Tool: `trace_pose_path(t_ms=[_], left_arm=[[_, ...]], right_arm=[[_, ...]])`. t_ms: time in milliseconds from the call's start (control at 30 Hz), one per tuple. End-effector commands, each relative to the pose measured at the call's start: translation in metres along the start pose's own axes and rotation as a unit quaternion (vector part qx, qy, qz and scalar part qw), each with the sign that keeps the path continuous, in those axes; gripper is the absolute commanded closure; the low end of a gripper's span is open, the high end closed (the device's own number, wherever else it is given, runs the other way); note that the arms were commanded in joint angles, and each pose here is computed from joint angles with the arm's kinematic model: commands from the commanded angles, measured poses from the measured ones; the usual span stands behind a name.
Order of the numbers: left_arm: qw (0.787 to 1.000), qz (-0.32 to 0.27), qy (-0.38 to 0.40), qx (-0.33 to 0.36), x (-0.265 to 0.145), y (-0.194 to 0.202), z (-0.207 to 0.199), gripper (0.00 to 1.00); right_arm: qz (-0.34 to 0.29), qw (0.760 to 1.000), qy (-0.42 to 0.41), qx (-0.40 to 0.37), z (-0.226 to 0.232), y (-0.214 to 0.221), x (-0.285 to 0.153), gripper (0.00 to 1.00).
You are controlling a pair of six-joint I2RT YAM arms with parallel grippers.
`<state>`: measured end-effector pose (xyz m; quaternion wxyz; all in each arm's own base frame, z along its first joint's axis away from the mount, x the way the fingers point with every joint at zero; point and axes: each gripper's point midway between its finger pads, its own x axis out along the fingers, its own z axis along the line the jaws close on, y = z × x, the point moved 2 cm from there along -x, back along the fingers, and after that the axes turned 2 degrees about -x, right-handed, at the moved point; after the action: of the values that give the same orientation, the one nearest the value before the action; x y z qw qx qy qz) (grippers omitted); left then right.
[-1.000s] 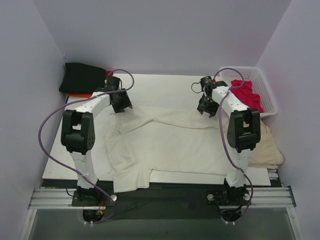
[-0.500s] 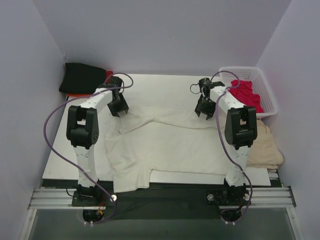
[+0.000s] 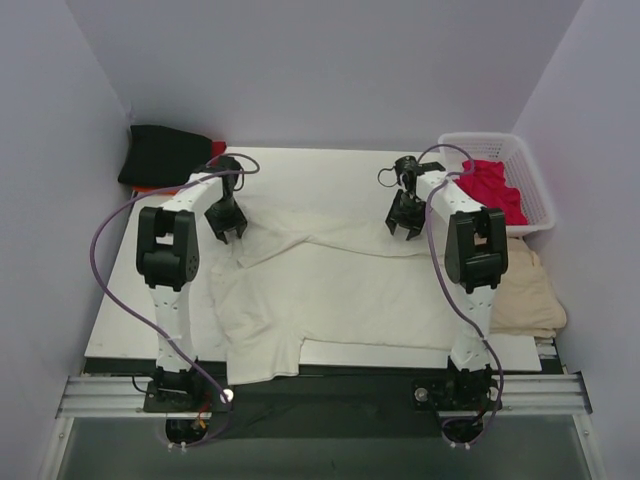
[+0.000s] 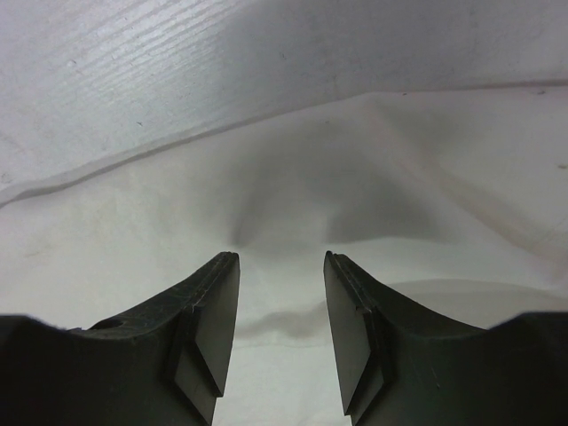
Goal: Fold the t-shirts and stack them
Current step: Fold the flattened tshirt in 1/3 of the way
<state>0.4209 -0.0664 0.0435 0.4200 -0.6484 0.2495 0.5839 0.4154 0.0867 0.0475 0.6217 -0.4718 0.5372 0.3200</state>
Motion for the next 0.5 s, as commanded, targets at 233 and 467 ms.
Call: trace_pose_path(t_ms=[233, 467], left_arm=[[0.999, 0.014, -0.04, -0.015, 0.005, -0.005, 0.023, 0.48], [0.998, 0.021, -0.056, -0.032, 0.009, -0.01, 0.039, 0.49]], right_arm=[[0.022, 1.0, -0.007, -0.006, 0.008, 0.002, 0.0, 0.57], [0.022, 0.999, -0.023, -0.01, 0.016, -0.007, -0.002, 0.56]])
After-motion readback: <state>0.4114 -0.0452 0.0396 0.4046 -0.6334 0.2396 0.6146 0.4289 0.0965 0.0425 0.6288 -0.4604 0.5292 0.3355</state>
